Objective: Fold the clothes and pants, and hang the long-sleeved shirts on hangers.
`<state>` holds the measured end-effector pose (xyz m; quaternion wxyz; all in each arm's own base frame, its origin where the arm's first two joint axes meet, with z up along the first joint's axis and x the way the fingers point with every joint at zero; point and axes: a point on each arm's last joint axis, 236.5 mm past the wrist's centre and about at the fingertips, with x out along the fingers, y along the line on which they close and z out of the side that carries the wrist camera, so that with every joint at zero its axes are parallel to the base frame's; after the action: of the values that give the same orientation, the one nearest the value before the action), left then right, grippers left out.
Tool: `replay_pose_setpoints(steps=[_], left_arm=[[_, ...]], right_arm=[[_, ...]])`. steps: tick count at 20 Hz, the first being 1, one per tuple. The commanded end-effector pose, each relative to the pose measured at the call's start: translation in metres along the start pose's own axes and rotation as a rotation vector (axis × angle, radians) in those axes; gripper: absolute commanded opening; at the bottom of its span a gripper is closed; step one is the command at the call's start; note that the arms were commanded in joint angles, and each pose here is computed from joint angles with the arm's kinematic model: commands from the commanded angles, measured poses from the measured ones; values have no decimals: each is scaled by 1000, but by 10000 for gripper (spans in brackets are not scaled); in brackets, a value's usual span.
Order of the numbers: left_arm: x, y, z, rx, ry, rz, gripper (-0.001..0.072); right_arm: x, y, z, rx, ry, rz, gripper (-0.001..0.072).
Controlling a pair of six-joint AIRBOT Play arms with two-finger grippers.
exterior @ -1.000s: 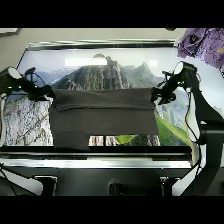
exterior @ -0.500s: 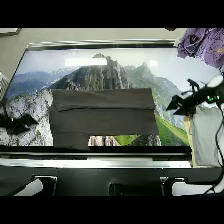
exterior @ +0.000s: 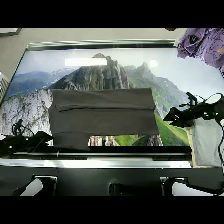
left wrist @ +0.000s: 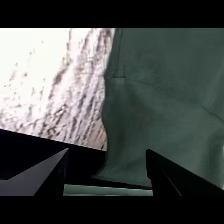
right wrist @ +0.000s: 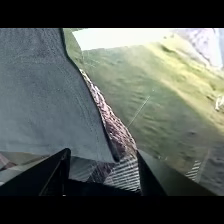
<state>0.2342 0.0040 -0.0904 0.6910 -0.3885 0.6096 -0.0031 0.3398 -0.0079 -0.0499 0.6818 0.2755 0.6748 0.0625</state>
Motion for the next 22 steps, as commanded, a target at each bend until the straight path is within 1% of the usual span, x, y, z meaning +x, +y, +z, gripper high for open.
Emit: replay_pose_setpoints(steps=[1, 4, 5, 6, 7, 8, 12, 13, 14, 20, 22], left_arm=[[11, -3, -5, -24, 26, -47, 546], [17, -8, -9, -36, 62, -87, 546], [18, -12, -10, -30, 72, -108, 528], [19, -15, -12, -27, 81, -123, 487], [19, -16, -15, -16, 97, -130, 379], [18, -18, -20, -9, 116, -139, 311], [16, -23, -31, 18, 163, -165, 306], [15, -23, -32, 18, 165, -166, 182], [15, -23, -32, 18, 165, -166, 18], [15, -23, -31, 17, 164, -166, 16], [15, -24, -32, 17, 164, -166, 17]], right_arm=[[2, -1, 1, 1, -13, 1, 482], [1, -1, 1, 1, -13, 1, 482], [2, -1, 1, 1, -13, 0, 482], [2, -2, 1, 1, -11, -1, 482], [3, -4, -1, 0, -7, -9, 482], [4, -6, -3, 1, 0, -17, 482], [21, -22, -22, 22, 50, -49, 482], [27, -25, -26, 34, 56, -48, 483], [33, -26, -28, 44, 53, -39, 483], [54, -12, -22, 37, -17, 63, 484], [60, -10, -24, 49, 0, 83, 484]])
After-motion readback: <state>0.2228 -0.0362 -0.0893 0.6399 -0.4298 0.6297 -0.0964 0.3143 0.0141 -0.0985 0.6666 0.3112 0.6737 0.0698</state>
